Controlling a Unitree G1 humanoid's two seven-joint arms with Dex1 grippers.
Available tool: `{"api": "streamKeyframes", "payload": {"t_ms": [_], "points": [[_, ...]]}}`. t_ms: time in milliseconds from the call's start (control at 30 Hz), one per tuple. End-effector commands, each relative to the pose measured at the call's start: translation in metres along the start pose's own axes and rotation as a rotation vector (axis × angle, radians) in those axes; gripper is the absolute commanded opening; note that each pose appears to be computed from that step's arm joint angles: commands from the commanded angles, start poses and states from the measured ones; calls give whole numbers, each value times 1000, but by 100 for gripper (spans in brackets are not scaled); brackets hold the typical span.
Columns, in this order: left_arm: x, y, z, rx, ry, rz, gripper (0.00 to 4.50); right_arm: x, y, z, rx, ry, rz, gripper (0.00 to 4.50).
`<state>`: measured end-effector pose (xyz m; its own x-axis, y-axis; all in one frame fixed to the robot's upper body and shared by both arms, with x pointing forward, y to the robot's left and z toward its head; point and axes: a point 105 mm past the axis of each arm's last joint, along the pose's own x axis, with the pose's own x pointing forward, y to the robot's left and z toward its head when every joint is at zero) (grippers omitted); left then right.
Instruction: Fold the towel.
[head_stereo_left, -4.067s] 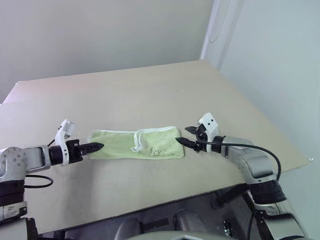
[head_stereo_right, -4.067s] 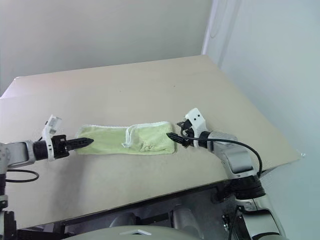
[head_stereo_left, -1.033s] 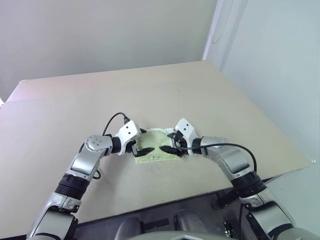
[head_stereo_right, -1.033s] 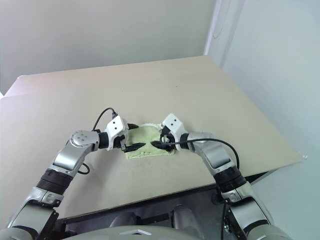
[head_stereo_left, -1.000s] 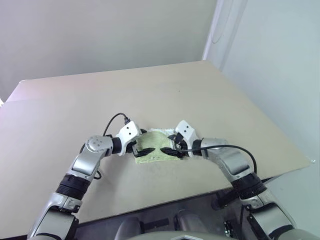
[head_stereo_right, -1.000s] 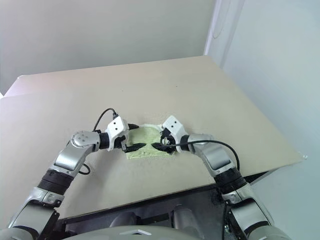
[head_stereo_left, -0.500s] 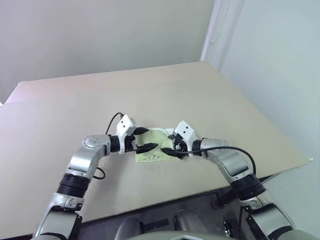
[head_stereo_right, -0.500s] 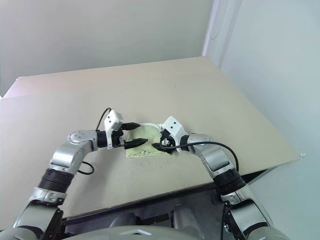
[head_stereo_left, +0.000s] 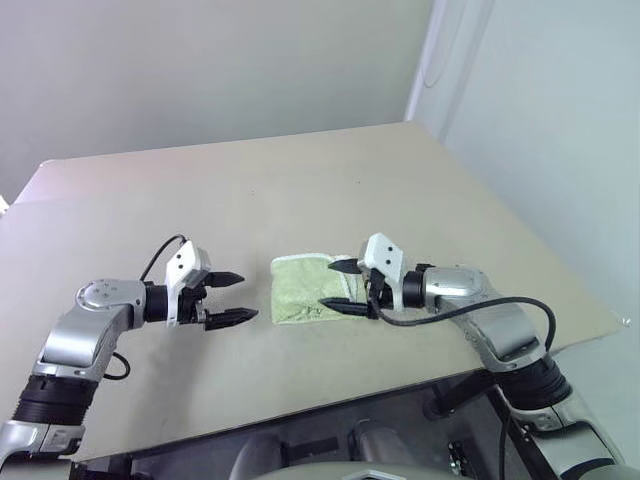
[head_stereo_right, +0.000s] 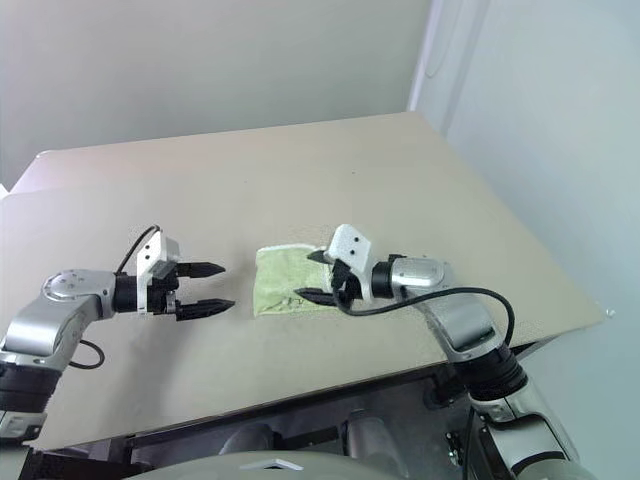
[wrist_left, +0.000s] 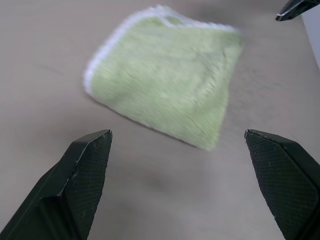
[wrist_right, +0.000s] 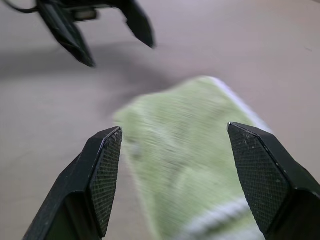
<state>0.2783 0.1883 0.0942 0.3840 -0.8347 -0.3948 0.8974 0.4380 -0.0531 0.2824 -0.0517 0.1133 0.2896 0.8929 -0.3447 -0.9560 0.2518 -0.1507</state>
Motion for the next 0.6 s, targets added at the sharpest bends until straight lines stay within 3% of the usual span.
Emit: {"api": "streamKeyframes", "payload": {"t_ms": [33, 367, 600], "points": [[-8, -5, 12, 74, -21, 24, 448, 2, 6, -4, -130, 53, 28, 353], [-15, -8, 5, 73, -17, 63, 448, 20, 1, -37, -302, 202, 30, 353], [-14, -2, 5, 82, -23, 83, 448, 29, -9, -42, -345, 226, -4, 353]]}}
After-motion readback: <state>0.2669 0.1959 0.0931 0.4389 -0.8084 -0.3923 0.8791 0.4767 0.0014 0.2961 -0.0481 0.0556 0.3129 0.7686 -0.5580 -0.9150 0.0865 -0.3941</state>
